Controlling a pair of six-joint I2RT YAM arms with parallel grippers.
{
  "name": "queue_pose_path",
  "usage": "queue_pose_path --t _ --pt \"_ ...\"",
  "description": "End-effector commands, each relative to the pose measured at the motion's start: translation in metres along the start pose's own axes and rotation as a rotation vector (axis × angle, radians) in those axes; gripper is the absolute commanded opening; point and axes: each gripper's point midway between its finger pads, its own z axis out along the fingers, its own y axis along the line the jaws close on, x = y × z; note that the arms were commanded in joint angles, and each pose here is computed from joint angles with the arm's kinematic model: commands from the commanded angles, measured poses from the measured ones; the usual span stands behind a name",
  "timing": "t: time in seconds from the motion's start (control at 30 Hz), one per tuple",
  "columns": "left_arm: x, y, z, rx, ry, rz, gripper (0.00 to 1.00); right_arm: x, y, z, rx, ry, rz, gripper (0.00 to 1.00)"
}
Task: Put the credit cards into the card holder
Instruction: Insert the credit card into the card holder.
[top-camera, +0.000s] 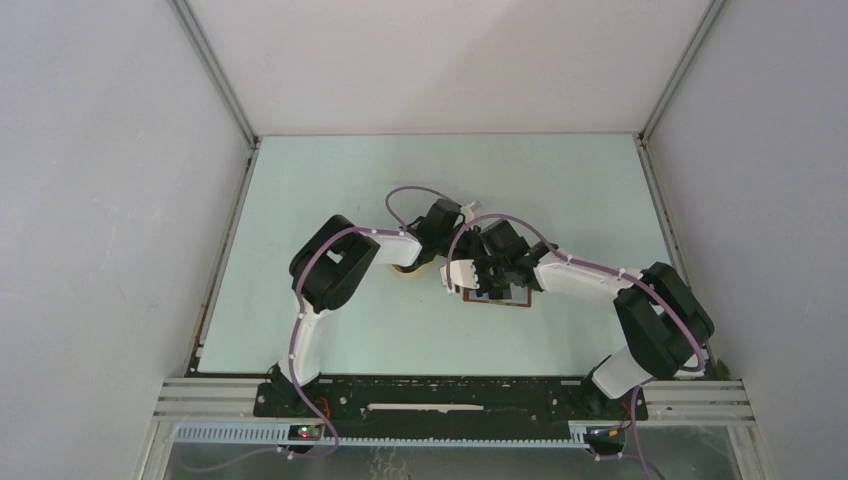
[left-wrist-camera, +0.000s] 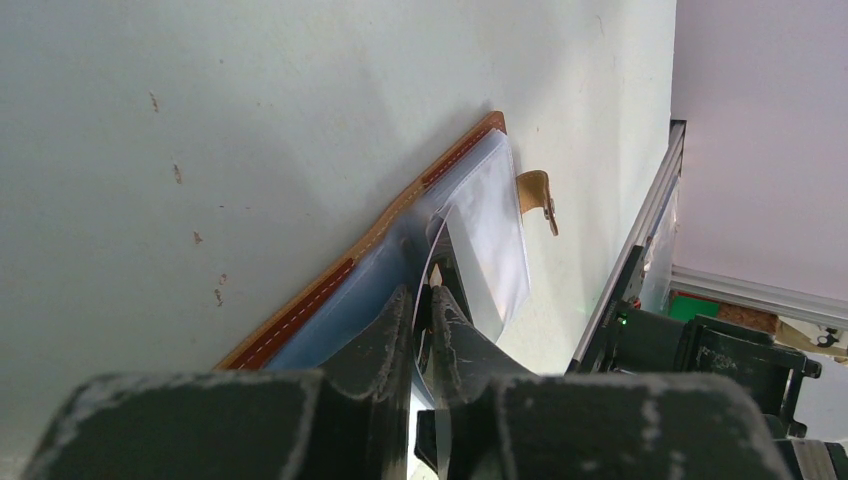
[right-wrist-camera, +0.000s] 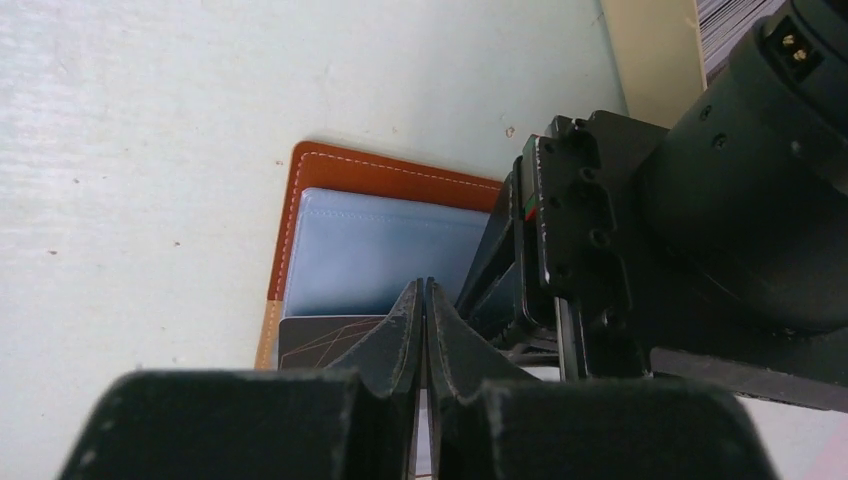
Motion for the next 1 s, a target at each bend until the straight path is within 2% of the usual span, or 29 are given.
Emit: queue_pose_path --t 0.0,0.43,0.97 --pt "0.011 0.008 0.007 -0.022 0.032 0.002 0.15 0.001 -0.005 0.007 0.033 0.031 -0.046 0.10" --pt "0.011 0.009 0.008 -0.021 0.033 0.002 0.18 0.017 0.005 0.012 0.011 0.107 -0.082 0.10" --pt "0.009 0.009 0.007 -0.031 0.026 0.007 0.32 0.035 0.007 0.006 0.022 0.178 -0.071 0.10"
